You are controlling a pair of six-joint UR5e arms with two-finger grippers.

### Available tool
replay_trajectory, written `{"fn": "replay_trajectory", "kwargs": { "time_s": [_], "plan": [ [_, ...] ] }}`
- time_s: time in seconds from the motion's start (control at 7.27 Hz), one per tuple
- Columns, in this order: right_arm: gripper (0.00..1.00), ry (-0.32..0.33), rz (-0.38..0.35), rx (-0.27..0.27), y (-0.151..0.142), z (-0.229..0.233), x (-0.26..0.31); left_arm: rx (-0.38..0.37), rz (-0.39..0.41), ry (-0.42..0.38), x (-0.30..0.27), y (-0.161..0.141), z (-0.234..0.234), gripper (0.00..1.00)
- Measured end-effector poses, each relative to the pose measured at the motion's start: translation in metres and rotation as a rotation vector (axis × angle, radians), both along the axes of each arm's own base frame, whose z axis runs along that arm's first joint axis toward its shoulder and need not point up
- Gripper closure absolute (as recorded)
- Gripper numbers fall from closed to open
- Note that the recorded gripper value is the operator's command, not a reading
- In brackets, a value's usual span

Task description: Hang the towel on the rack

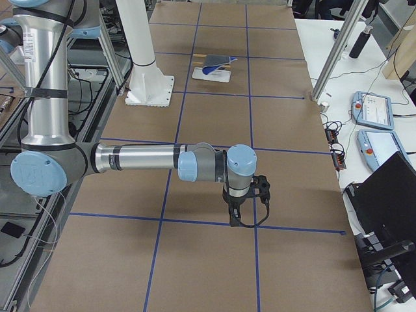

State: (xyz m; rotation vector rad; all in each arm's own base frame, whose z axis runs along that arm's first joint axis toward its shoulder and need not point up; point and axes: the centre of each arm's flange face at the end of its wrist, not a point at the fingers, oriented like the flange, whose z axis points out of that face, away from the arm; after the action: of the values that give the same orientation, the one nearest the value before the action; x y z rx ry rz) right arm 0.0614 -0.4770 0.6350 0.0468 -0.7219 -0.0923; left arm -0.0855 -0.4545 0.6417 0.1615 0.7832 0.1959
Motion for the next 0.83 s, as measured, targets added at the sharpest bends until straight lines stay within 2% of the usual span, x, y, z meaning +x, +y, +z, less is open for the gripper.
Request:
{"fn": "replay_trajectory", "kwargs": {
  "time_s": [0.83],
  "plan": [
    [0.00,-0.003,0.000,0.001,-0.0001,-0.0008,-0.0002,-0.004,0.001,0.000,0.0002,0.0035,0.0029,0.02]
  ]
}}
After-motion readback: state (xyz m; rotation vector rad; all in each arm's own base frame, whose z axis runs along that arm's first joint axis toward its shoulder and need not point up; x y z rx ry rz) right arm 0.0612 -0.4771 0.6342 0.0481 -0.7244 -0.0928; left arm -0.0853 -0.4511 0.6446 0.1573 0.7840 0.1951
